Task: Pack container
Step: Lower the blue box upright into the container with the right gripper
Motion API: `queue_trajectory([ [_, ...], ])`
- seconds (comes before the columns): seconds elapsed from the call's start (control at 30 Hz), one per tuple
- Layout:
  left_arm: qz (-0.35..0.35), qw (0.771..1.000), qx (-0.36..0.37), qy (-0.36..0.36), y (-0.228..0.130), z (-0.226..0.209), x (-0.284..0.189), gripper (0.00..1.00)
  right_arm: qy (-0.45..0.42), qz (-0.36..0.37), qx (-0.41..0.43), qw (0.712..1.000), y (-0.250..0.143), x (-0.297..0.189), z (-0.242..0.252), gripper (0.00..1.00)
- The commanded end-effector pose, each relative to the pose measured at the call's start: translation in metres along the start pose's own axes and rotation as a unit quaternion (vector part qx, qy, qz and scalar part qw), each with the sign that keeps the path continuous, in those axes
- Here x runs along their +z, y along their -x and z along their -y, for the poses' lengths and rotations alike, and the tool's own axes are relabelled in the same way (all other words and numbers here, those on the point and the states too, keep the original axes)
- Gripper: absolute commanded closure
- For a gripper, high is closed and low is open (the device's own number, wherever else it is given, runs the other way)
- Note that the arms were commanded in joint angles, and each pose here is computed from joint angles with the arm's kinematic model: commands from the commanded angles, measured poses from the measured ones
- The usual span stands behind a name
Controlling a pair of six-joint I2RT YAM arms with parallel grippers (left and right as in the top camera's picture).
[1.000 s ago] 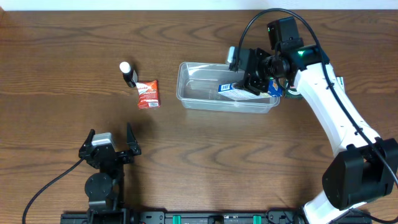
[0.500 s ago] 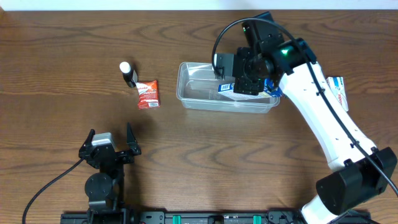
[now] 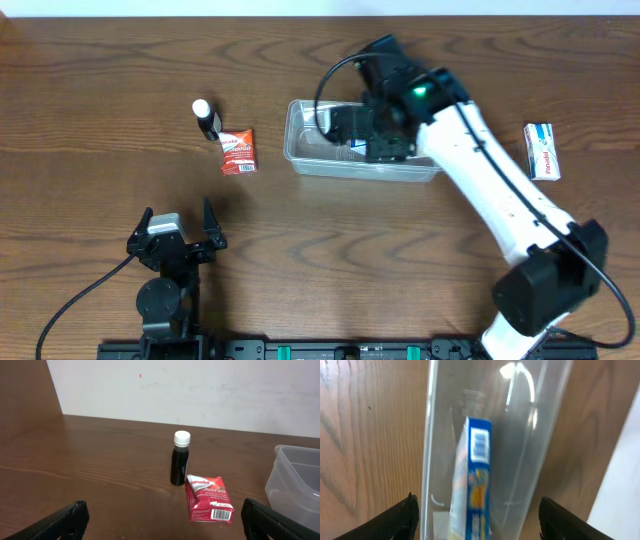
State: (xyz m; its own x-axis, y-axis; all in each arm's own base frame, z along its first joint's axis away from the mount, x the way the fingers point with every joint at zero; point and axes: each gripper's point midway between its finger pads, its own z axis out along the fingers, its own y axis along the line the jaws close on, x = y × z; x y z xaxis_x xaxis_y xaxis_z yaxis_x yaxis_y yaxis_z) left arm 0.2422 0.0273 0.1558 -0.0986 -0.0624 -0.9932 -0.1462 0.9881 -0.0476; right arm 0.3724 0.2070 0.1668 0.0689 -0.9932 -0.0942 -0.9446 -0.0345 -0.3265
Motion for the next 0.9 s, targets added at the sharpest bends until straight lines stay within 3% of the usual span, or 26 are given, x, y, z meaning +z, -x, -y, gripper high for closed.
queue_trajectory([
  [0.0,-0.022,1.0,0.011,0.0,-0.018,0.0,0.002,0.02,0.002,-0.027,-0.021,0.999,0.002,0.013,-0.001,0.26],
  [0.17,-0.022,1.0,0.011,0.0,-0.018,0.0,0.002,0.02,0.002,-0.078,-0.021,0.997,-0.011,0.034,0.001,0.31],
  [0.4,-0.022,1.0,0.011,0.0,-0.018,0.0,0.002,0.02,0.01,-0.086,-0.022,0.996,-0.01,0.053,0.002,0.31],
  [0.53,-0.022,1.0,0.011,0.0,-0.018,0.0,0.002,0.02,0.005,-0.084,-0.021,0.996,-0.008,0.057,0.005,0.45],
  [0.87,-0.022,1.0,0.011,0.0,-0.018,0.0,0.002,0.02,0.012,-0.089,-0.002,0.996,-0.014,0.057,0.002,0.54],
])
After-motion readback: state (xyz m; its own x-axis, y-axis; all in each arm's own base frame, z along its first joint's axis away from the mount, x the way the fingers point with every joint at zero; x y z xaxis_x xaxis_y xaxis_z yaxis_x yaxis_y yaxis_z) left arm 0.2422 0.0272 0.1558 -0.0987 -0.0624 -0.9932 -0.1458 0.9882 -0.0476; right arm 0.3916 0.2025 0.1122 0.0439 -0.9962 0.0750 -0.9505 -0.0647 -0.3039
